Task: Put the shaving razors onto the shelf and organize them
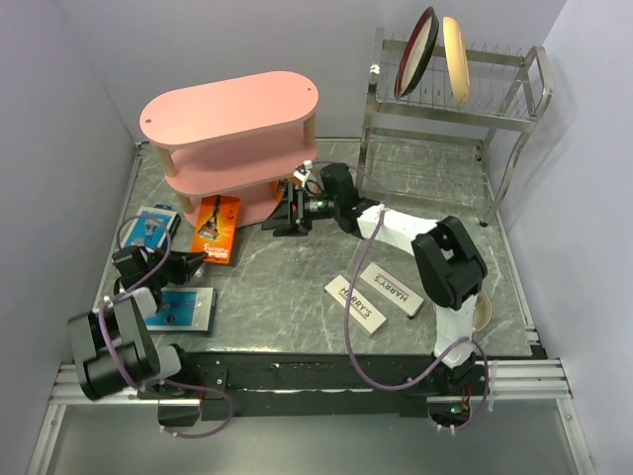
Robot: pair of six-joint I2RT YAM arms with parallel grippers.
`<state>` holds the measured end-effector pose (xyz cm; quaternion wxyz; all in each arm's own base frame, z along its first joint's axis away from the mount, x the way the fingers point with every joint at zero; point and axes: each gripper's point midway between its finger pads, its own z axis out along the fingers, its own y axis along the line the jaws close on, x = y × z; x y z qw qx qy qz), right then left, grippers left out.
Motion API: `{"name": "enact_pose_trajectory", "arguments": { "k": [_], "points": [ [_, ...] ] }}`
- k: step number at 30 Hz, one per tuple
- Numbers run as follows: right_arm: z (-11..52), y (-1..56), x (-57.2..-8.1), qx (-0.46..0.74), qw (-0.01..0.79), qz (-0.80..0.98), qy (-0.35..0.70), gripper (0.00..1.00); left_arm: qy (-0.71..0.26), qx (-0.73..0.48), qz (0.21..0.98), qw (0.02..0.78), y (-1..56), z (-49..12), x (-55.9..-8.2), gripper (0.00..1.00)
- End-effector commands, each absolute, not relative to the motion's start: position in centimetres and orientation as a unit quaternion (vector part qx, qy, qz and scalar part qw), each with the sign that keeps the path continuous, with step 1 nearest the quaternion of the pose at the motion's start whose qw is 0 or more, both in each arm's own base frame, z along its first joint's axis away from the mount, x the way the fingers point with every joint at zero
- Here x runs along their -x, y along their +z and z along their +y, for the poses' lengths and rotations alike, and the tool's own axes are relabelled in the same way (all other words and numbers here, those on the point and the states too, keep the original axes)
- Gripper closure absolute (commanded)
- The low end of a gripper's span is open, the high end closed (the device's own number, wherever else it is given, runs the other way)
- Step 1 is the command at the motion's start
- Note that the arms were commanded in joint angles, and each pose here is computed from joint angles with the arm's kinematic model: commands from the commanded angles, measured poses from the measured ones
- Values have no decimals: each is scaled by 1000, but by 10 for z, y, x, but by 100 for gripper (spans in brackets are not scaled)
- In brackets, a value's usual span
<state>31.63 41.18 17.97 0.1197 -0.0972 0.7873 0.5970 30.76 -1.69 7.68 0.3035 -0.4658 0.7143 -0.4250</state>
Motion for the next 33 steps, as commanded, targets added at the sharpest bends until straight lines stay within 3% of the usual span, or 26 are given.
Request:
{"name": "enact_pose_trajectory", "arguments": {
  "k": [1,9,16,25,33],
  "points": [
    [403,188,-293,142,124,791,583,28,-449,522,670,278,86,-6,-332,92],
    [410,199,-287,170,150,780,583,27,-464,599,629,175,70,-7,-359,92],
    [410,190,-284,170,143,784,579,27,-466,617,620,132,74,-26,-389,83],
    [394,188,-294,161,154,792,569,27,-450,629,622,119,68,-38,-410,83],
    [387,184,-300,146,155,798,564,27,-422,656,613,130,64,-31,-394,84]
  ]
}}
